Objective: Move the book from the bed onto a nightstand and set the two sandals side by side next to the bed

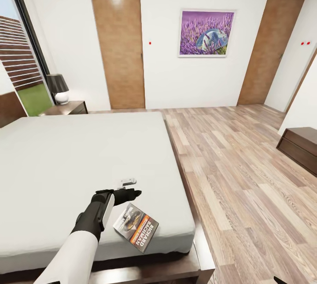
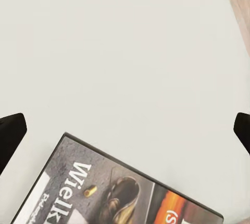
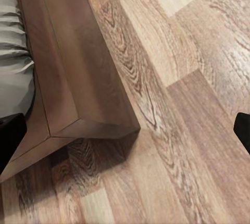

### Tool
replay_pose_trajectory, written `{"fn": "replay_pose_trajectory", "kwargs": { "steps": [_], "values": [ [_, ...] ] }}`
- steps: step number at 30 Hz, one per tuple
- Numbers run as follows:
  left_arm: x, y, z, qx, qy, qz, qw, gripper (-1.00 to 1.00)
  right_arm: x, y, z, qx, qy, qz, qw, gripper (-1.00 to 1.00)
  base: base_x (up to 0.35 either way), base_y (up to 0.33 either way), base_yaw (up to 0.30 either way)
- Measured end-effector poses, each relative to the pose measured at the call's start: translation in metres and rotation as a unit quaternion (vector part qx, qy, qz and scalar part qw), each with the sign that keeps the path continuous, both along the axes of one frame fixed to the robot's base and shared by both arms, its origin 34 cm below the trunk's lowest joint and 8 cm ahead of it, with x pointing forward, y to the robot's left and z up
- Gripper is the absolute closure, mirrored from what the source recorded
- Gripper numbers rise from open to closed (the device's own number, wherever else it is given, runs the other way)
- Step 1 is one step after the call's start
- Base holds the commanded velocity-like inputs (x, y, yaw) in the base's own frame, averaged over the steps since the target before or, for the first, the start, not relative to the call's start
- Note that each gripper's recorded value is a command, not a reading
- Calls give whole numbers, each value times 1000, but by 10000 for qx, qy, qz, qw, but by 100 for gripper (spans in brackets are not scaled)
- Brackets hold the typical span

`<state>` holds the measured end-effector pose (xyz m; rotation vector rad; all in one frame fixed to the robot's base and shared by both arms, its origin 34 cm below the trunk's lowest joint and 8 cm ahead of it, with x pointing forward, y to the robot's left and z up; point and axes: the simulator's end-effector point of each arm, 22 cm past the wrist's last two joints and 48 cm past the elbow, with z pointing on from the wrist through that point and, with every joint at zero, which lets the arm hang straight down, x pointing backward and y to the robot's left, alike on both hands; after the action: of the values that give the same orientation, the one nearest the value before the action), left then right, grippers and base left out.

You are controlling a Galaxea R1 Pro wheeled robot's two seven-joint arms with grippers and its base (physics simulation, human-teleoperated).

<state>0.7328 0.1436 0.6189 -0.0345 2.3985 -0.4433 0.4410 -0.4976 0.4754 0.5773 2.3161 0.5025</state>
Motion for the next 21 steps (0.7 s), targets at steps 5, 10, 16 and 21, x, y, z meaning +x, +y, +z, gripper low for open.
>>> {"fn": "replay_pose_trajectory", "kwargs": {
  "steps": [5, 10, 16, 21],
  "values": [
    [0, 0, 0, 0, 0, 0, 10000, -100, 0, 0, 0, 3, 0, 0, 10000, -100, 0, 0, 0],
    [0, -1, 0, -32, -2, 0, 10000, -100, 0, 0, 0, -1, 1, -2, 10000, -100, 0, 0, 0],
    [1, -16, 10, -535, -59, -28, 9985, -100, 0, 0, 0, -3, 1, 1, 10000, -100, 0, 0, 0],
    [4, -19, 36, -1469, -335, -318, 9881, -100, 0, 0, 0, -1, 2, -1, 10000, -100, 0, 0, 0]
  ]
}}
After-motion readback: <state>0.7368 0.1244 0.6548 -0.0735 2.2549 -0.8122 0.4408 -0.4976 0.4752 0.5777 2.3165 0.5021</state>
